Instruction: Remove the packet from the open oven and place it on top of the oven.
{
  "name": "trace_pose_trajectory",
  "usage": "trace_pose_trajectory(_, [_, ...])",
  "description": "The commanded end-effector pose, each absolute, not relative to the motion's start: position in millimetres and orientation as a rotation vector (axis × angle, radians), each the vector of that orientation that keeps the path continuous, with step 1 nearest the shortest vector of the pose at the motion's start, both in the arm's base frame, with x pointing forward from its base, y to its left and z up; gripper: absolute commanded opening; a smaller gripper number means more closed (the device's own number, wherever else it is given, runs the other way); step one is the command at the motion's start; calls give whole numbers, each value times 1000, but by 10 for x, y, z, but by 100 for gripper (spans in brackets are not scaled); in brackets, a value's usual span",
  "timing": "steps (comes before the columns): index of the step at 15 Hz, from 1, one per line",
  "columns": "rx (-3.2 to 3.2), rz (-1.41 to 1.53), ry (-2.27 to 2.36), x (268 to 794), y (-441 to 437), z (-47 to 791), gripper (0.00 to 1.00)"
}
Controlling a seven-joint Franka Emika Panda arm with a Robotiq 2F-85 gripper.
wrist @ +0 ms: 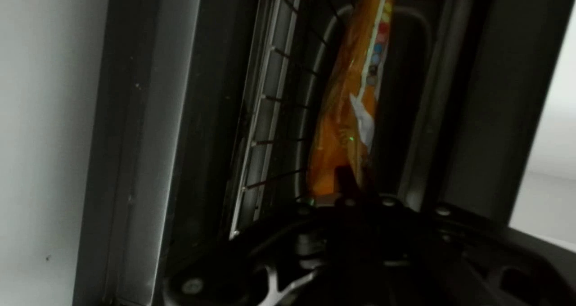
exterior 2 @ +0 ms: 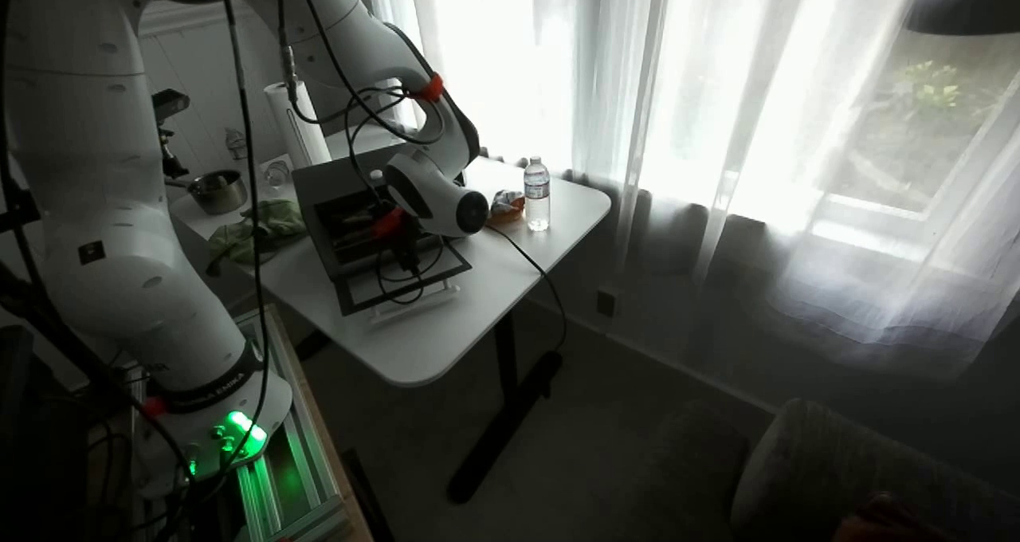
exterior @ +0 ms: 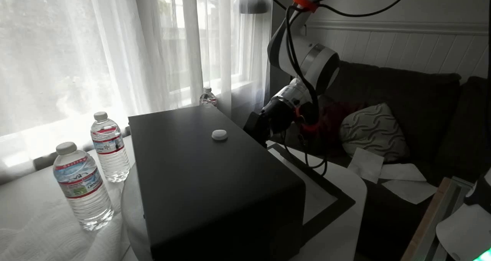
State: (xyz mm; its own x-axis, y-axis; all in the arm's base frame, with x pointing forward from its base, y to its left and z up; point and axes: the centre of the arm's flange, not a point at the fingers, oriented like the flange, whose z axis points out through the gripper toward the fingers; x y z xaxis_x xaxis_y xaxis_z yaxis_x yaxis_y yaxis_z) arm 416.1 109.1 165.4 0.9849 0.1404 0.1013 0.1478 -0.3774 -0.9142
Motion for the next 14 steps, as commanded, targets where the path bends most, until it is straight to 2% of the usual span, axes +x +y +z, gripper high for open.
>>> trace_pose_trajectory(1, [-1962,60,-242,3762,870,1888,0])
trace_pose_trajectory(6, [-2012,100,-282,3383,513,2031,0])
trace_pose_trajectory(14, [-2034,-149,-274,3116,-69,2680,0])
